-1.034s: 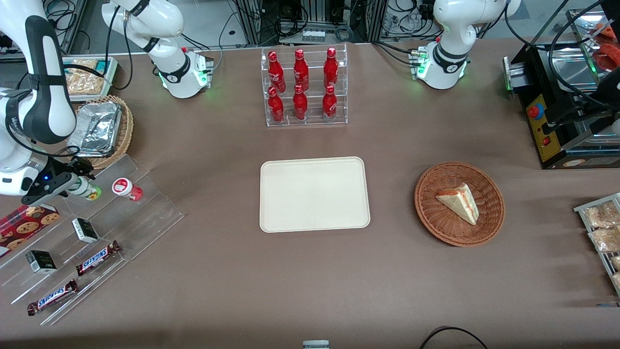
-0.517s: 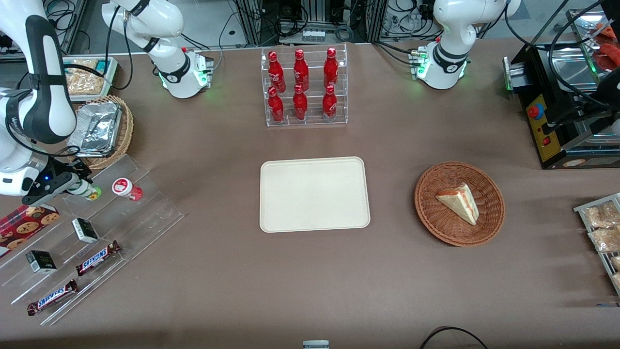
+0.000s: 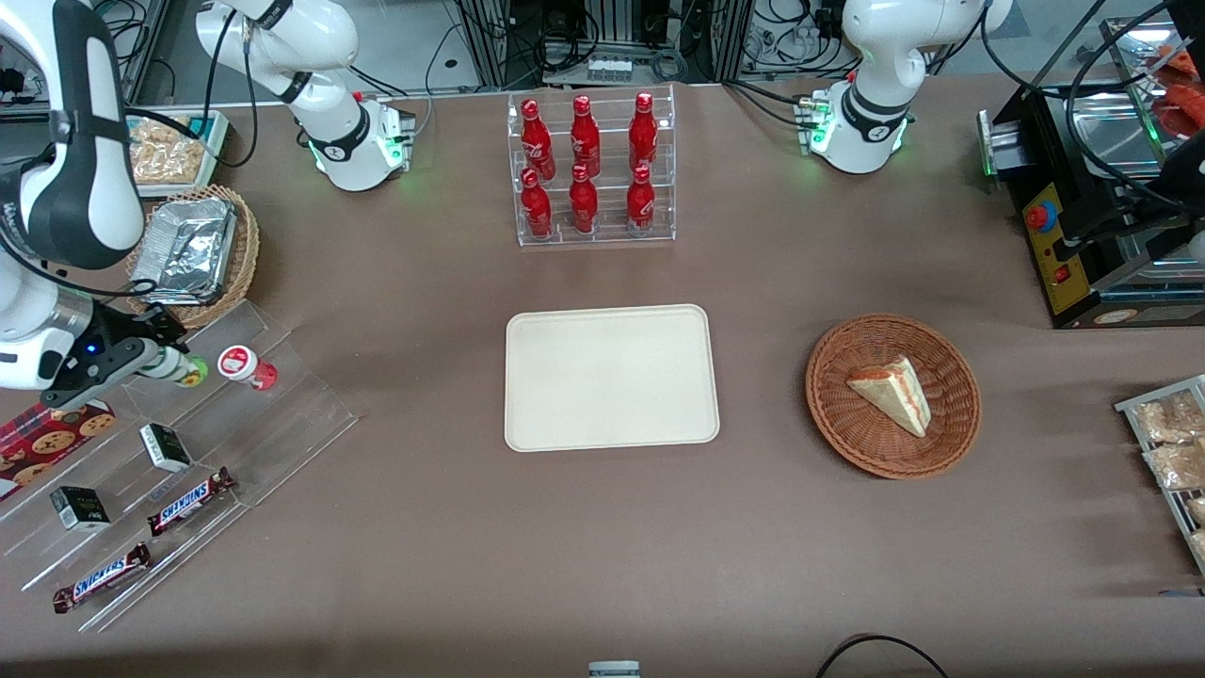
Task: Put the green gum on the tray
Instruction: 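Carry the green gum tub with the right gripper over the cream tray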
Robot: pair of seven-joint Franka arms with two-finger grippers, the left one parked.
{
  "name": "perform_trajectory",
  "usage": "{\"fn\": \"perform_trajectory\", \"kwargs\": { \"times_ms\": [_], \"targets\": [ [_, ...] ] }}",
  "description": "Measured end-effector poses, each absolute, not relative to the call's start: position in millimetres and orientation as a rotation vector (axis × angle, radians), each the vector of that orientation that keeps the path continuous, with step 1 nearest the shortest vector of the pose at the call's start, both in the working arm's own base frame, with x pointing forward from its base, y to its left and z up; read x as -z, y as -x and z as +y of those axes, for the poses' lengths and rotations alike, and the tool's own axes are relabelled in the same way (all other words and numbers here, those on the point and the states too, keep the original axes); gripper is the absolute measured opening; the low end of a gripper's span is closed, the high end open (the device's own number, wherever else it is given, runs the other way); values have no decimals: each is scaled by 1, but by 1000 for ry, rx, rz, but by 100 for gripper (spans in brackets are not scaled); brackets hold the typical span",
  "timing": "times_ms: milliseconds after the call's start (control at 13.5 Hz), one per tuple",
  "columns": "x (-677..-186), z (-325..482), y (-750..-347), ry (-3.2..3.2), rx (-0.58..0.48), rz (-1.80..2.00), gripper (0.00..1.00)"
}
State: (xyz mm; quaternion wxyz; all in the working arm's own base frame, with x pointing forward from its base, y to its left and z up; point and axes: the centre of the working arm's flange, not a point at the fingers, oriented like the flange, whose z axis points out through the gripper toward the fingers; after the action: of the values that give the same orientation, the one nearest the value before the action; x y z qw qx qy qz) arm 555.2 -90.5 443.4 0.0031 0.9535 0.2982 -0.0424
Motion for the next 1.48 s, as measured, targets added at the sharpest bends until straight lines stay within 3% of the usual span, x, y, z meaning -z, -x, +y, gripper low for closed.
{"fn": "perform_trajectory", "kwargs": {
  "times_ms": [443,886,1477],
  "targets": [
    [-449,54,-560,-3025,157,755,57],
    [-410,204,-554,-3138,202,485,57],
    [-338,363,-543,-3155,85,123,57]
  ]
}}
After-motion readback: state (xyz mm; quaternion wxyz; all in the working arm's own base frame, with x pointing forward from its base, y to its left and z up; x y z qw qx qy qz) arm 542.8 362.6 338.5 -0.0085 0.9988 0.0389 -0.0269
